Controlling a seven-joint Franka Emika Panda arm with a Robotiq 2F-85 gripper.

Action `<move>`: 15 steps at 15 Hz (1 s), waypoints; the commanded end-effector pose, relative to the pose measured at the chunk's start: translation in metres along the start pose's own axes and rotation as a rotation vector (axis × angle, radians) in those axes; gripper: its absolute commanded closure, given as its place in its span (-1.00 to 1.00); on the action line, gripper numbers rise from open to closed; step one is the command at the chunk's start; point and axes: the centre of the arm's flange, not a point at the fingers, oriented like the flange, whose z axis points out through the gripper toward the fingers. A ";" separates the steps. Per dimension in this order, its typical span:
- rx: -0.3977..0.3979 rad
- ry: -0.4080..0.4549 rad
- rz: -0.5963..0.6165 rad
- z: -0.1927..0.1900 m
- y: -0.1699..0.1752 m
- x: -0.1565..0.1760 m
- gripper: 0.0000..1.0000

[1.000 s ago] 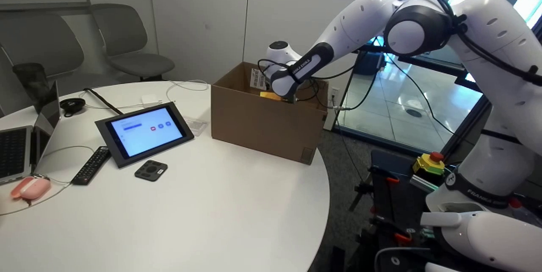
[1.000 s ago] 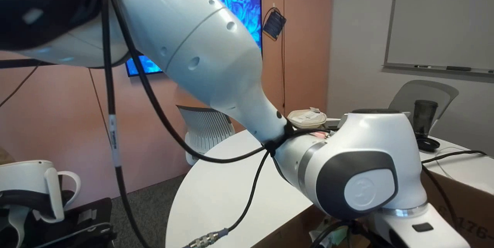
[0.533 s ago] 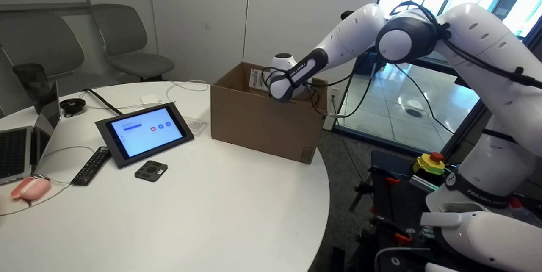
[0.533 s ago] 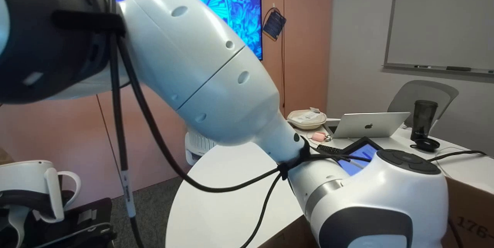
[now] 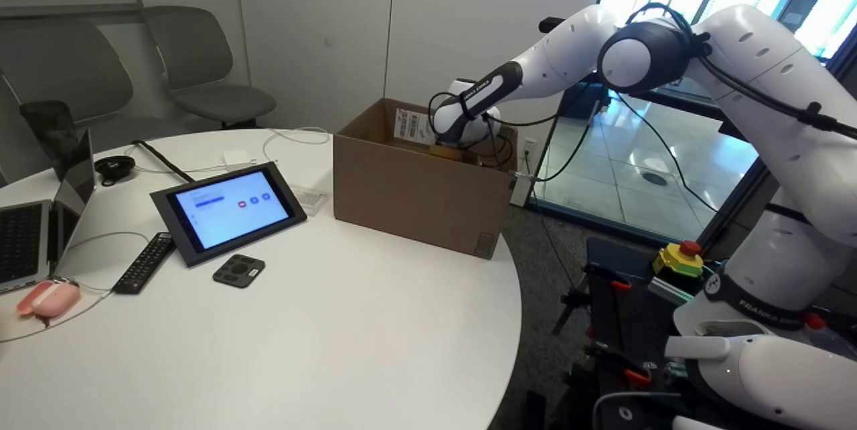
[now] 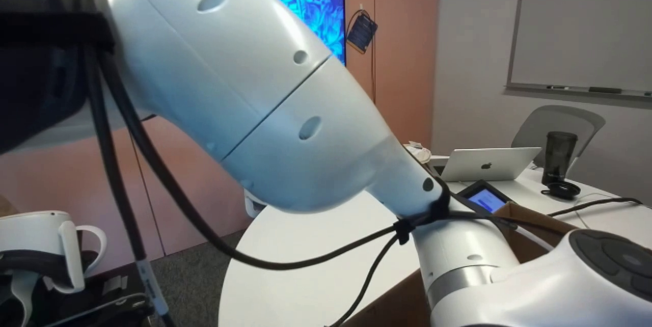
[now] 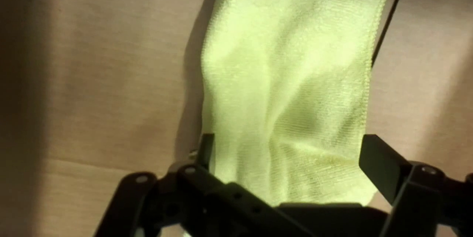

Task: Put the marker on the towel, fold the towel, and then put the folded towel in the box

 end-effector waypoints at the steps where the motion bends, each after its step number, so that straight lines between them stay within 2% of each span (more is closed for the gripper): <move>1: 0.088 -0.052 -0.098 -0.046 -0.015 -0.001 -0.99; 5: 0.117 -0.068 -0.211 -0.098 -0.041 -0.011 -1.00; 10: 0.120 0.003 -0.302 -0.175 -0.078 -0.035 -1.00; 13: 0.123 0.066 -0.379 -0.229 -0.101 -0.064 -1.00; 15: 0.142 0.065 -0.470 -0.273 -0.112 -0.090 -1.00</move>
